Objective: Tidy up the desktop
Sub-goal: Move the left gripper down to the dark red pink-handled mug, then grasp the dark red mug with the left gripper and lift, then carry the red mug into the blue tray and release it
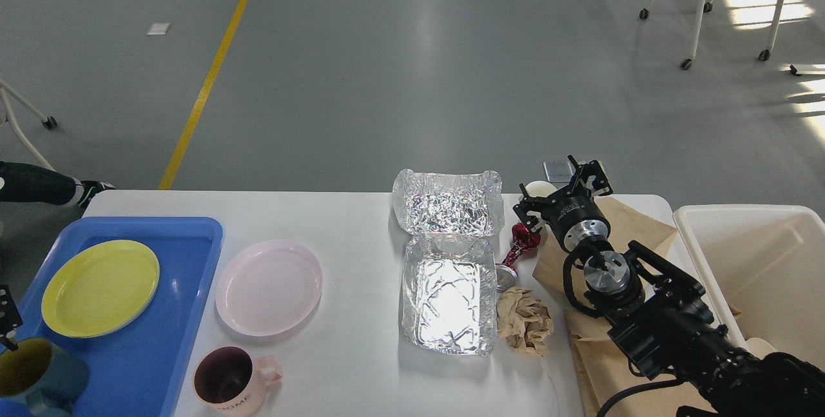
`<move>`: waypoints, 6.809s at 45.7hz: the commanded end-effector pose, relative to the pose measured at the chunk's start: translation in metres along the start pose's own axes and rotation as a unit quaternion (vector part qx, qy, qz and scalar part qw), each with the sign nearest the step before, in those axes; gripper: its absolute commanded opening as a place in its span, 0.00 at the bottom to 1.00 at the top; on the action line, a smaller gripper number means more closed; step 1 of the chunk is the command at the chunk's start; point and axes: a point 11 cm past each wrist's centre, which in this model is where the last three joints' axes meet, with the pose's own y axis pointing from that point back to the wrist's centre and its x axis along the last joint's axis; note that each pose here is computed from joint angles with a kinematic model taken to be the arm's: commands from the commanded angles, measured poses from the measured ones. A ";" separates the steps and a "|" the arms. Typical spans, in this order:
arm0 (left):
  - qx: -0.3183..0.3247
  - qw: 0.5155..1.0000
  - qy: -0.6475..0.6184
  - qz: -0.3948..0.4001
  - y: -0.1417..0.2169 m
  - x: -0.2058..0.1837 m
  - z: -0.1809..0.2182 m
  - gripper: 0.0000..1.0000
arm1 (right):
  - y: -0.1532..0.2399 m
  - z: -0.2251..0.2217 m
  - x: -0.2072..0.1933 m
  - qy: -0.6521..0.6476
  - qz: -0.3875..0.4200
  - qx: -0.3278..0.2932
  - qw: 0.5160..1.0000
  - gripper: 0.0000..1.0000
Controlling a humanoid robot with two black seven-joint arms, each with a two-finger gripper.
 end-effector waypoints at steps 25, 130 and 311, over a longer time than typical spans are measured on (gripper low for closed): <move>0.040 0.979 -0.199 0.005 0.073 -0.035 0.140 0.87 | 0.000 0.000 0.000 0.000 0.000 0.000 1.000 1.00; 0.101 0.904 -0.406 -0.088 -0.028 -0.177 0.232 0.87 | 0.000 0.000 0.000 0.000 0.000 0.000 1.000 1.00; -0.032 0.992 -0.063 -0.107 -0.028 -0.060 0.054 0.33 | 0.000 0.000 0.000 0.000 0.000 0.000 1.000 1.00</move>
